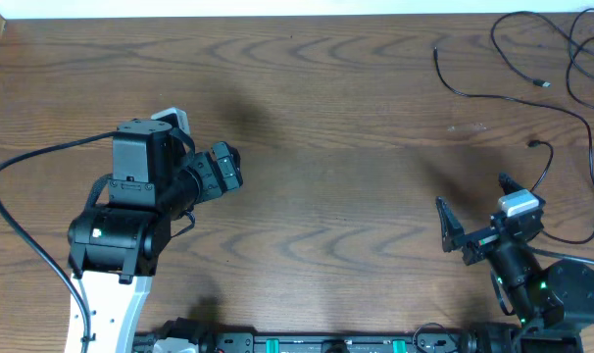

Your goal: Untangle cables

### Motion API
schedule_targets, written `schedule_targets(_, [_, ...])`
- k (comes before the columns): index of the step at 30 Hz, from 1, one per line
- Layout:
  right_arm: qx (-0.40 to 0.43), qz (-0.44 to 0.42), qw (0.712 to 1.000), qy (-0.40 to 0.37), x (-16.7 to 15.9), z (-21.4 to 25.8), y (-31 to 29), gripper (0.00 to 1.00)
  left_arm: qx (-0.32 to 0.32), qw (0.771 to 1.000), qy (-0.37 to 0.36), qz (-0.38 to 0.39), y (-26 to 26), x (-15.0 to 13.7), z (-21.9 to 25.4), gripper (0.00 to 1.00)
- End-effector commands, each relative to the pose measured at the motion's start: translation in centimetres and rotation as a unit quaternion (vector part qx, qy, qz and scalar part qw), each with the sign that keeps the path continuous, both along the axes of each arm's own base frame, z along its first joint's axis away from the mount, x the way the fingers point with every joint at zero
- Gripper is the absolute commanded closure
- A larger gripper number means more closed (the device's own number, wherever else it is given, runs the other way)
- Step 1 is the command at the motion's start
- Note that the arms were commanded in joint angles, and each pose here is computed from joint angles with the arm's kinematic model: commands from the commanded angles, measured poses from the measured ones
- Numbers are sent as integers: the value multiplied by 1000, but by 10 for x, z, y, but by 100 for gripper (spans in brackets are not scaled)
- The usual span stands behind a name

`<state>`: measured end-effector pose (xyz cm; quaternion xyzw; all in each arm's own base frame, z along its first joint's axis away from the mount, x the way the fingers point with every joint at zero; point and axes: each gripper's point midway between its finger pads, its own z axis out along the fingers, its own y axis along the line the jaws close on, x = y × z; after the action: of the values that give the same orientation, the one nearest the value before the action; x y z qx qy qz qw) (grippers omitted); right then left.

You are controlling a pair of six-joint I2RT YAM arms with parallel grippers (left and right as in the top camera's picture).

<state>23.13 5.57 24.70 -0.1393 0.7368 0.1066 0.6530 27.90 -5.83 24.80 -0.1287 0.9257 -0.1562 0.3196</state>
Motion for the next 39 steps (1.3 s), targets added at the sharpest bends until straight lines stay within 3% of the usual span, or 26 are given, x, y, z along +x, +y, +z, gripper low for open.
schedule_targets(1, [-10,-6,1000,-7,-2,-6,-3,1,9,1000,-3,1,3,1,1,2])
schedule_targets(27, [-24,-8,998,-56,-16,-20,-3,1,9,1000,-3,1,3,1,1,2])
schedule_targets(39, [-23,-8,999,-31,-11,-45,-3,1,9,1000,-3,1,3,1,1,2])
